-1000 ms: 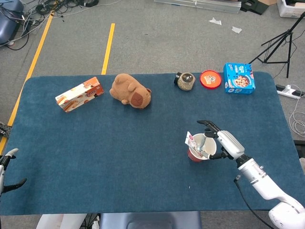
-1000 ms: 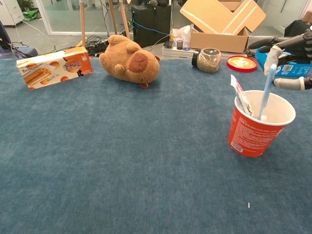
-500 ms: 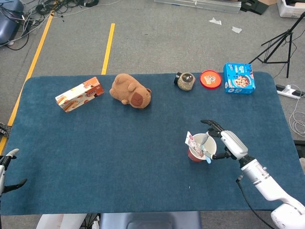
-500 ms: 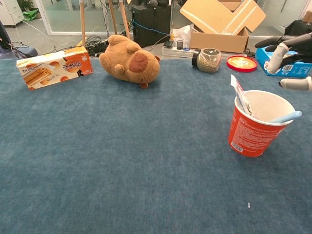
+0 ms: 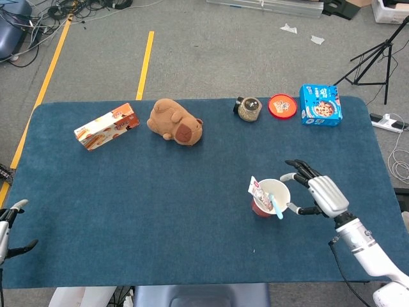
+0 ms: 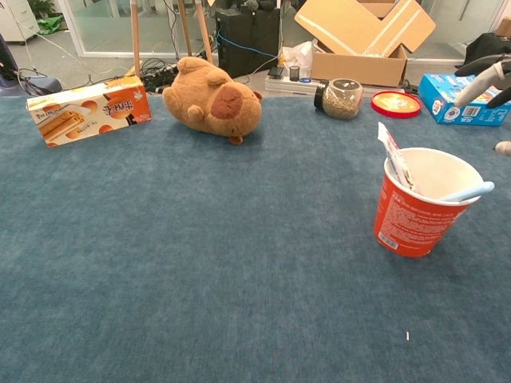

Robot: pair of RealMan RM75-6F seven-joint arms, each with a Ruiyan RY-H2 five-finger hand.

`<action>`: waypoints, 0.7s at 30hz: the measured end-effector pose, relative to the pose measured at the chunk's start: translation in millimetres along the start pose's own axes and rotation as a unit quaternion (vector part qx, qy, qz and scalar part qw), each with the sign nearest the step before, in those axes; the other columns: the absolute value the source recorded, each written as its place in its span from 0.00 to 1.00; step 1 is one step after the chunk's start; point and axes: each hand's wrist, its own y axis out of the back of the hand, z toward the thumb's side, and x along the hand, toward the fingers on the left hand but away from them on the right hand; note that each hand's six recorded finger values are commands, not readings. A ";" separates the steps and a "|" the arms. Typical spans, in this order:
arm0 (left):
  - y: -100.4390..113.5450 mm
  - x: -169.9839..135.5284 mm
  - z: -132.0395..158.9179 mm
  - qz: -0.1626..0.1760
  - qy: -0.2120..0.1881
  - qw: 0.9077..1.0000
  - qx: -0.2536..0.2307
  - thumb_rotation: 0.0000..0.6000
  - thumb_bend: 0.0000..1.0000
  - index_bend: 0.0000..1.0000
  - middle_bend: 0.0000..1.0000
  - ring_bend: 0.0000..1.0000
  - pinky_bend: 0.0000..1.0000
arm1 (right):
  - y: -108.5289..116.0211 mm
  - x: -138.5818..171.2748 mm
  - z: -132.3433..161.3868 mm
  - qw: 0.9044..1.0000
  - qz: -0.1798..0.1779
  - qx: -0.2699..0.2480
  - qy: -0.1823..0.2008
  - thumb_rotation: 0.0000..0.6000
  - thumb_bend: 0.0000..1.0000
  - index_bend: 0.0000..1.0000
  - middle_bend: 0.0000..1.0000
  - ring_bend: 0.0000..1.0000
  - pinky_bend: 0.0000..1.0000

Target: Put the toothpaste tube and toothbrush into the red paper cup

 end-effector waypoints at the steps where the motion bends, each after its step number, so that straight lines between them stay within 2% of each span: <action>1: -0.3 0.2 0.1 0.000 0.000 1.000 0.000 1.00 0.00 0.16 0.31 0.25 0.25 | 1.4 1.8 -1.8 1.000 -0.005 0.025 -0.004 1.00 0.16 0.32 0.11 0.00 0.21; 4: -2.2 1.1 0.7 -0.004 -0.001 1.000 0.001 1.00 0.00 0.16 0.31 0.25 0.25 | 5.9 9.5 -8.1 0.994 -0.021 0.108 -0.022 1.00 0.16 0.32 0.10 0.00 0.21; 6: -3.4 1.6 1.7 -0.005 -0.003 1.000 0.001 1.00 0.00 0.16 0.31 0.25 0.25 | 9.5 16.4 -13.1 0.986 -0.029 0.158 -0.040 1.00 0.16 0.32 0.10 0.00 0.21; 10: -3.1 1.8 2.2 -0.003 -0.004 1.000 0.001 1.00 0.00 0.16 0.31 0.25 0.25 | 17.1 32.2 -24.3 0.971 -0.043 0.223 -0.078 1.00 0.16 0.32 0.10 0.00 0.21; 15: -3.2 2.7 1.7 -0.001 -0.003 1.000 0.000 1.00 0.00 0.16 0.31 0.24 0.25 | 21.4 55.9 -38.8 0.954 -0.054 0.265 -0.128 1.00 0.16 0.31 0.09 0.00 0.21; 21: -3.9 3.1 2.3 0.003 -0.006 1.000 -0.002 1.00 0.00 0.16 0.30 0.19 0.25 | 21.5 77.1 -52.1 0.945 -0.062 0.265 -0.179 1.00 0.16 0.30 0.08 0.00 0.21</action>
